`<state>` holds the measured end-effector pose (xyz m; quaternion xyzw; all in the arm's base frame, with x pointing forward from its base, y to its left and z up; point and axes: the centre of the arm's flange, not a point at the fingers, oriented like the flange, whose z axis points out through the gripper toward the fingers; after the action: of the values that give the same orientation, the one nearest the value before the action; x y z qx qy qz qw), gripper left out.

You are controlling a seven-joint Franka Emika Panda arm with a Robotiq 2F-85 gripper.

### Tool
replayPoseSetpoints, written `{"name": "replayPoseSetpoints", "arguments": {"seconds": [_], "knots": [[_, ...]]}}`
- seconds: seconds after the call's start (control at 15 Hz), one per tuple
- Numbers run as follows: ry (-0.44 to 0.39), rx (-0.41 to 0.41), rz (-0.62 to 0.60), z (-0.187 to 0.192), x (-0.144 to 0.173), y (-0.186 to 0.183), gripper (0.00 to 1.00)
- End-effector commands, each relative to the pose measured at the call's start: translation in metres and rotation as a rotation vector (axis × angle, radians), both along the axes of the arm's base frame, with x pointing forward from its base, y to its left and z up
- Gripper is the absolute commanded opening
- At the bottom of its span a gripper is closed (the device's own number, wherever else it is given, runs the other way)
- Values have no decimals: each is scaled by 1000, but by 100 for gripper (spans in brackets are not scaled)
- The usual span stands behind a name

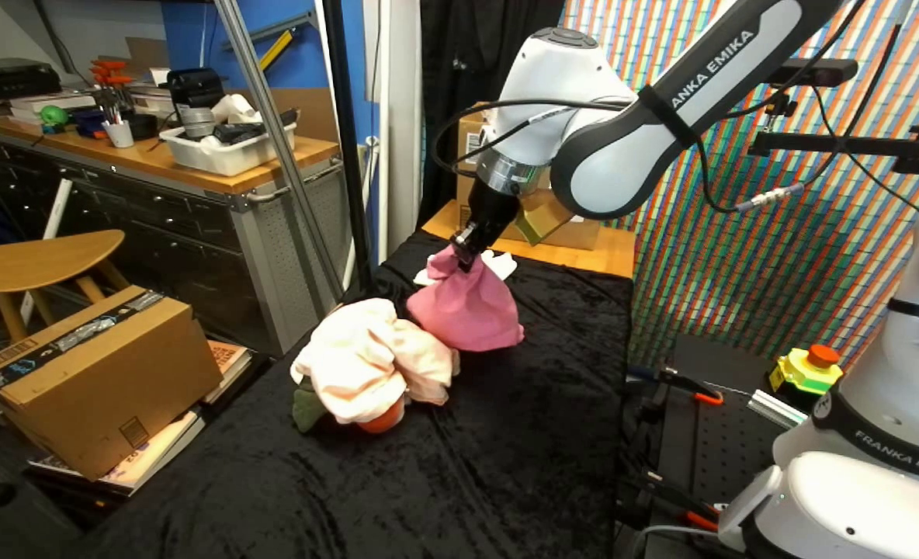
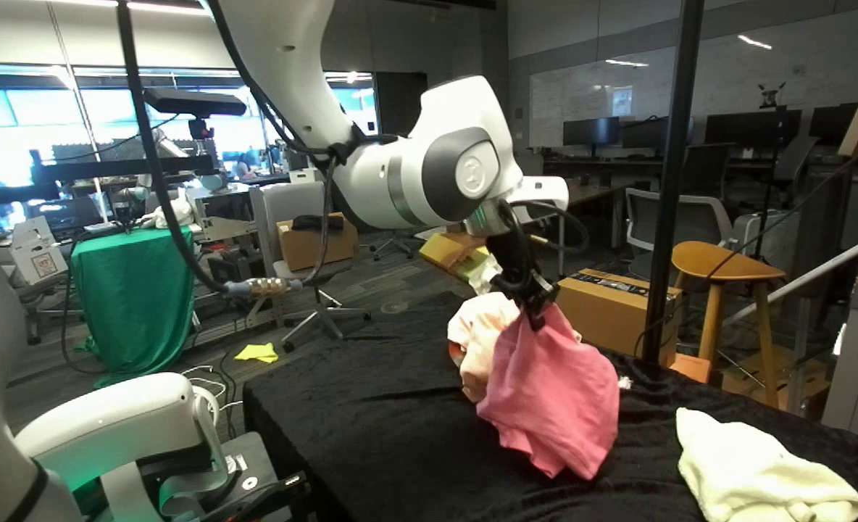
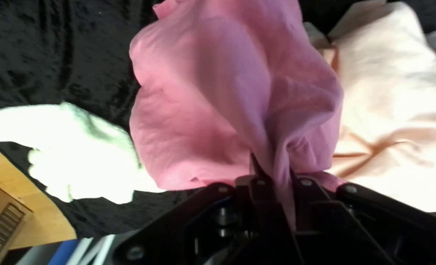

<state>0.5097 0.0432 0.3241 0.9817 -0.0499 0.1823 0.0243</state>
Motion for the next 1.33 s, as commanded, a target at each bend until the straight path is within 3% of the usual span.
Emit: {"name": "replayPoseSetpoints", "arguments": {"seconds": [0.0,0.27,0.47,1.07,1.13,1.27], "knots": [[2,0,168,35,-12,56,6],[21,-19,308,42,-9,117,6],[43,-53,344,39,0,143,6],[95,-53,305,21,38,143,8],[93,-50,293,20,43,141,33],[100,-38,272,20,49,137,39]]}}
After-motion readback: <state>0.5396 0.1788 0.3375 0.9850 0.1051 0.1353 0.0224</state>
